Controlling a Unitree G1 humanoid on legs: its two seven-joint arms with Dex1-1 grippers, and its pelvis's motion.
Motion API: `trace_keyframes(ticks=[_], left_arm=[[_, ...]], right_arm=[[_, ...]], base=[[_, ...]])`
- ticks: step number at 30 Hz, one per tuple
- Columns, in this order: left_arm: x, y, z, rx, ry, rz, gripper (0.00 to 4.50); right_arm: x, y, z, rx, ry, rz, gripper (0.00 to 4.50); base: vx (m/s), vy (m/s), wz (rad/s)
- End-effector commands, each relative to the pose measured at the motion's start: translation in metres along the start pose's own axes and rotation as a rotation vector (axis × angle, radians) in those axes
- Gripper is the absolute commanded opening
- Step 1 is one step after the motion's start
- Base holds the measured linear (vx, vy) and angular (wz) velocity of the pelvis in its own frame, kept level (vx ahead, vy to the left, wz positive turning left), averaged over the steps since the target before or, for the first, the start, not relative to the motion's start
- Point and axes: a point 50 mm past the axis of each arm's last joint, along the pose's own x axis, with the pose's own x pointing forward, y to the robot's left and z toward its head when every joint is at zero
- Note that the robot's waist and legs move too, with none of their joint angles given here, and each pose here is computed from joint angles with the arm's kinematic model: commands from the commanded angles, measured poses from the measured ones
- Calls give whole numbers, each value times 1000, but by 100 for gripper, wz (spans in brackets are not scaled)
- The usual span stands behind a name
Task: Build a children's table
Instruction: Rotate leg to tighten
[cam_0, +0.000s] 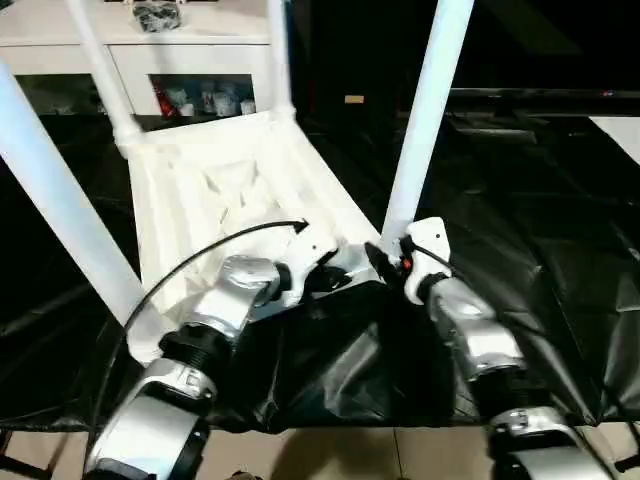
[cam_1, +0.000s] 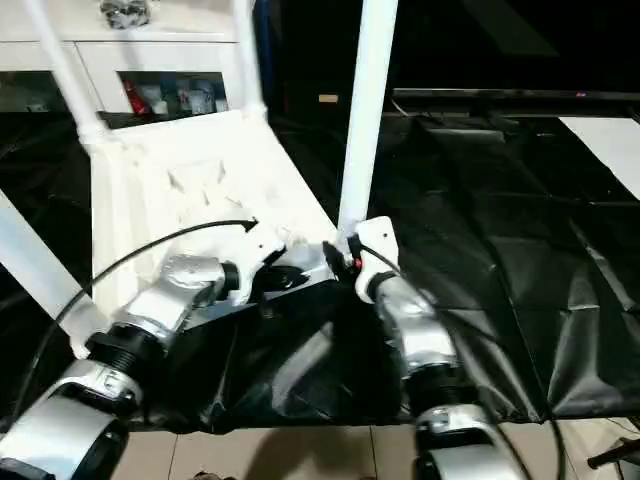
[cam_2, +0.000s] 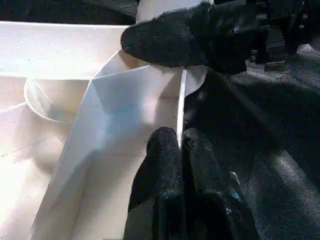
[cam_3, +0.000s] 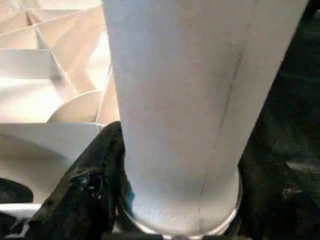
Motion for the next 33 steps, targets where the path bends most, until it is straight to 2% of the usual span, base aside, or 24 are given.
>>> trace_keyframes(ticks=[1,3,5,7,8,12,18,20,21,25,26,30,33], left_arm=[[10,-10,3,-2,-19,2,0],[8,-9,2,6,-17,-3,0],[4,-8,1,23,-24,-33,0],[-2,-5,-1,47,-32,-64,0],[-7,-3,-2,57,-37,-88,0],[-18,0,-2,79,-55,-182,0],[-27,0,-6,122,-36,-289,0],[-36,0,-8,129,-28,-374,0],[-38,1,-9,135,-23,-396,0],[-43,1,-10,152,-13,-441,0],[-44,1,-10,155,-6,-457,0],[-46,3,-12,162,6,-464,0],[-47,4,-13,166,11,-461,0]], right_arm=[[9,40,4,-11,-32,165,343],[8,34,6,-24,-42,163,374],[4,27,8,-41,-52,198,381],[-1,18,11,-56,-74,260,392],[-7,11,11,-94,-74,325,405],[-24,-5,9,-154,-18,516,405],[-36,-14,9,-205,42,689,405],[-43,-18,10,-223,82,803,405],[-44,-19,11,-231,87,825,381],[-45,-19,13,-253,111,880,367],[-46,-19,12,-267,128,902,339],[-44,-19,12,-282,146,924,321],[-45,-19,12,-286,156,941,285]], base=[[0,0,0],[0,0,0],[0,0,0],[0,0,0],[0,0,0],[0,0,0],[0,0,0],[0,0,0],[0,0,0],[0,0,0],[0,0,0],[0,0,0],[0,0,0]])
